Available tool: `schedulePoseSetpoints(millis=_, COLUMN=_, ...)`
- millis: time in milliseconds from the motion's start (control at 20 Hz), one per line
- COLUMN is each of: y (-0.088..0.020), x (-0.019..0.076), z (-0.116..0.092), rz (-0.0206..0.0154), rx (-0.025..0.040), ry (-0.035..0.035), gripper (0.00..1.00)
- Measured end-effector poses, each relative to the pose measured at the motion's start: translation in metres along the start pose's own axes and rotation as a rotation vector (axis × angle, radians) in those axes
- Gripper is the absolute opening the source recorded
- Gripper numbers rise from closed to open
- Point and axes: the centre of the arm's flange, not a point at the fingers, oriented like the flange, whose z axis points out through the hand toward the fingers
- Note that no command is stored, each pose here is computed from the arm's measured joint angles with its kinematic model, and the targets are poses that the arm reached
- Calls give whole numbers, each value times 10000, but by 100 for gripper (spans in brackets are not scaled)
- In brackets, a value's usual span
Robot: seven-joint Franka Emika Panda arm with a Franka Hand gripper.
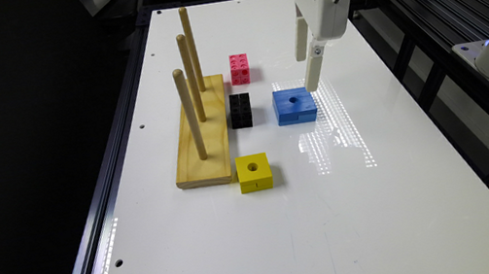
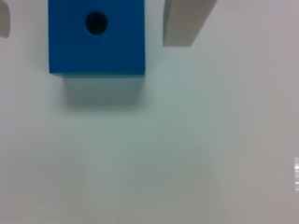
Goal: Pick up blue block.
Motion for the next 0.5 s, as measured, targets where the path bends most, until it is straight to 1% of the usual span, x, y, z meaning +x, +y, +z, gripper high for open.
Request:
schedulePoseSetpoints(millis=50, y=5, x=-4, z=29, rz=1, rx=-28, ry=-29, gripper=100)
schedulePoseSetpoints(millis=150, y=7, x=-5, z=120, rz=5, rx=-45, ry=-54, gripper=100)
schedulePoseSetpoints(millis=250, y=5, x=-1, z=226, rz=7, rx=-34, ry=-55, gripper=100)
schedulePoseSetpoints(millis=350, y=2, x=3, z=310, rz=10, rx=-9, ry=-39, gripper=100)
schedulePoseSetpoints(millis=500, y=-8, x=10, z=356, rz=5, rx=13, ry=-25, gripper=100)
